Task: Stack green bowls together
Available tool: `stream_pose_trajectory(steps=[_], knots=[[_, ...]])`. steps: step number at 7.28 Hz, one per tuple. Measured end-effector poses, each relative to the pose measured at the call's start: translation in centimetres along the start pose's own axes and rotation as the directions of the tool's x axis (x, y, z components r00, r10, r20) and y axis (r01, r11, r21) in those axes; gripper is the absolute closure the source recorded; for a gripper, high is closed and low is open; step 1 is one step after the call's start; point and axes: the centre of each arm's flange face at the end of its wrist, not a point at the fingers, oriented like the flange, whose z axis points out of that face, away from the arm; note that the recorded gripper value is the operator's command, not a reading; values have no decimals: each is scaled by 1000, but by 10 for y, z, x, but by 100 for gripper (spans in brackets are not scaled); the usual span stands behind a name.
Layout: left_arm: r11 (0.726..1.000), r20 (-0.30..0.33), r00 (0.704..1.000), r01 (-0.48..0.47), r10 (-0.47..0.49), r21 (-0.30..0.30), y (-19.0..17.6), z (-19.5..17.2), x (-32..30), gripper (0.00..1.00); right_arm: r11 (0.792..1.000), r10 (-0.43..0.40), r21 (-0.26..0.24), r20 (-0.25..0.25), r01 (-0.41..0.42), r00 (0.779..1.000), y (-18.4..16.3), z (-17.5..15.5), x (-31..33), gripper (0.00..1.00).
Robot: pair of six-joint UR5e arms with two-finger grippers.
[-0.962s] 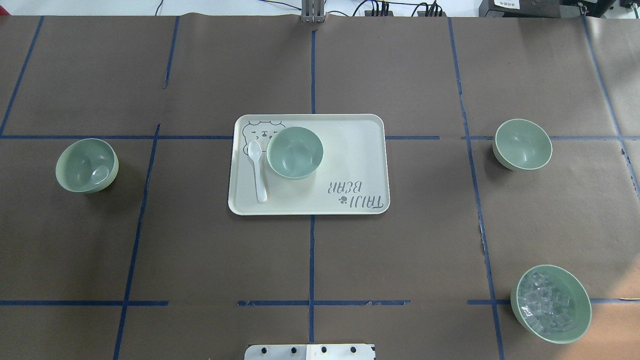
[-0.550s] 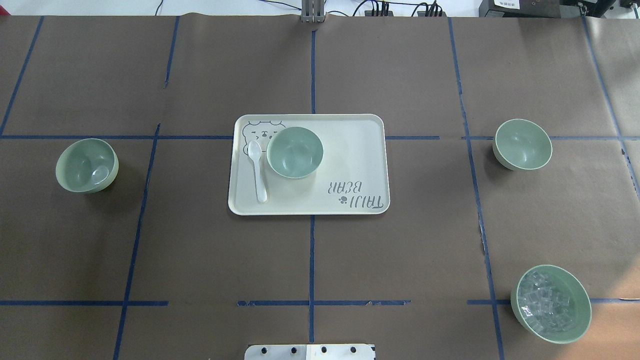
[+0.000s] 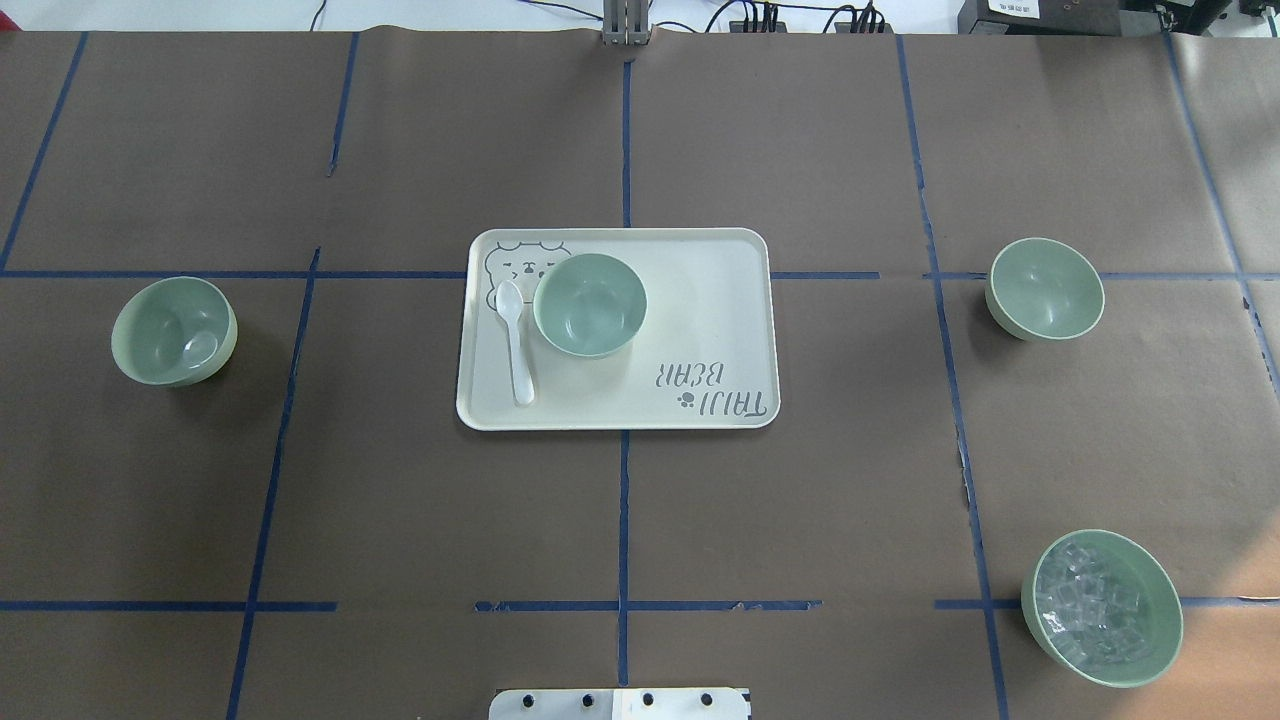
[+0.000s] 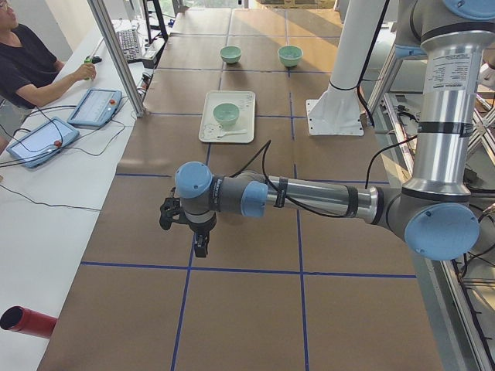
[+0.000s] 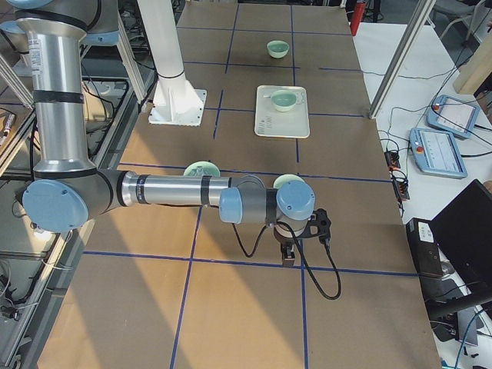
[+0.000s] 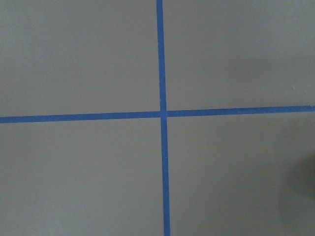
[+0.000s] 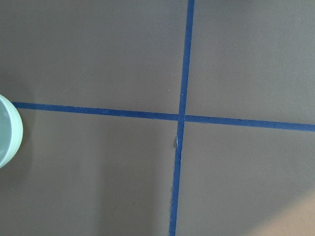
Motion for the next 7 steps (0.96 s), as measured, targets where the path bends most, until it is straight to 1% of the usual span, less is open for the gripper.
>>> stream_pose_trajectory(steps=[3, 5, 7], knots=[[999, -45, 998, 47, -46, 20, 0, 36, 69, 0, 1000, 4, 6, -3, -4, 1000, -2, -3, -3, 0], [998, -75, 995, 64, -62, 25, 7, 66, 111, 0, 1000, 4, 7, -3, -4, 1000, -3, -4, -4, 0], [994, -92, 991, 102, -98, 42, 18, 101, 148, 0, 1000, 3, 8, -3, -3, 1000, -3, -4, -4, 0]])
